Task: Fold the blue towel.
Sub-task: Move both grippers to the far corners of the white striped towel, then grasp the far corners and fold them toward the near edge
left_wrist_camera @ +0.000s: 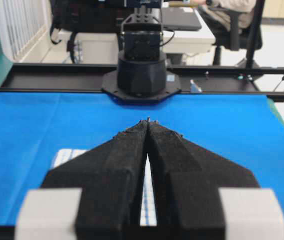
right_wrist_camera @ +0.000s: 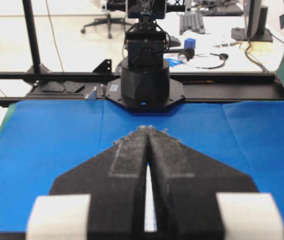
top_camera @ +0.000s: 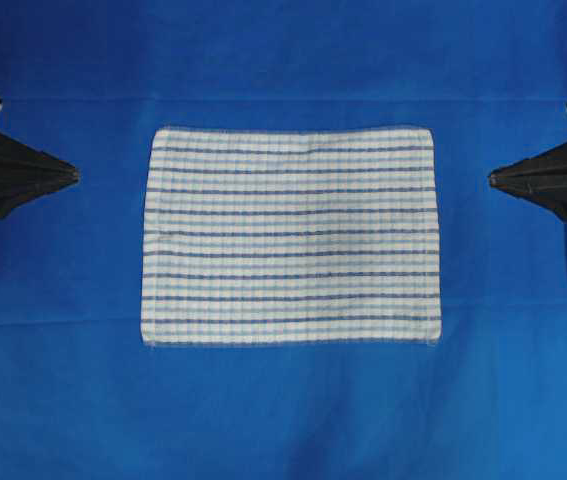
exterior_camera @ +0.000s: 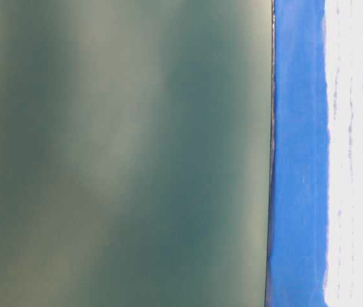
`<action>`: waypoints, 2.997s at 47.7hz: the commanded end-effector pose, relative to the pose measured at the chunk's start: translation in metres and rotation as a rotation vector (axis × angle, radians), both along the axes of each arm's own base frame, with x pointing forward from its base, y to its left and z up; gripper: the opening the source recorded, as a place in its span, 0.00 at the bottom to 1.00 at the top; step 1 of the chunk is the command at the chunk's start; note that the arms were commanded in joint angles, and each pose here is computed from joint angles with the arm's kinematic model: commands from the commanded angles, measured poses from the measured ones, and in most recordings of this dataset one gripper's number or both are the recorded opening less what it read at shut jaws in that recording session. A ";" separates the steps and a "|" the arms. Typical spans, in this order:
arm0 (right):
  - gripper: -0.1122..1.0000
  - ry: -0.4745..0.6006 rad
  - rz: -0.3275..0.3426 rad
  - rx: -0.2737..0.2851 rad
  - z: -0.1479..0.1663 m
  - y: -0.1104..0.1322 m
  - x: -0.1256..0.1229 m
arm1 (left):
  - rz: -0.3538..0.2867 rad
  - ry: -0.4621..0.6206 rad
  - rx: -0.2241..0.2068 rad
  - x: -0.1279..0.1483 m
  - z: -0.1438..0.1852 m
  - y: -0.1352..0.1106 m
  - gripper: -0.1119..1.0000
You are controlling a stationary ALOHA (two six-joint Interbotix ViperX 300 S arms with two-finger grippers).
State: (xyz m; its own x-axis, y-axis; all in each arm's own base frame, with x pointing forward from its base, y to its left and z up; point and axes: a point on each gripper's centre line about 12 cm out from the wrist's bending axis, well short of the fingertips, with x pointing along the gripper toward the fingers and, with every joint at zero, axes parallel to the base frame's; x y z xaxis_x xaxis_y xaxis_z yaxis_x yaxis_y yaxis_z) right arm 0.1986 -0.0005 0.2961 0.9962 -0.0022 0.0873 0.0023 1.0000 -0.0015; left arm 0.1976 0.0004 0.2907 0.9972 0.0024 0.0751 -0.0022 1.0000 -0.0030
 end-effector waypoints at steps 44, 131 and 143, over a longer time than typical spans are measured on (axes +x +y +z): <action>0.63 0.665 -0.419 0.215 -0.134 -0.105 0.039 | 0.356 0.489 -0.191 0.066 -0.134 0.093 0.88; 0.12 0.675 -0.478 0.238 -0.160 -0.126 0.045 | 0.417 0.624 -0.210 0.071 -0.167 0.115 0.10; 0.12 0.678 -0.475 0.240 -0.159 -0.124 0.043 | 0.387 0.631 -0.202 0.073 -0.164 0.106 0.10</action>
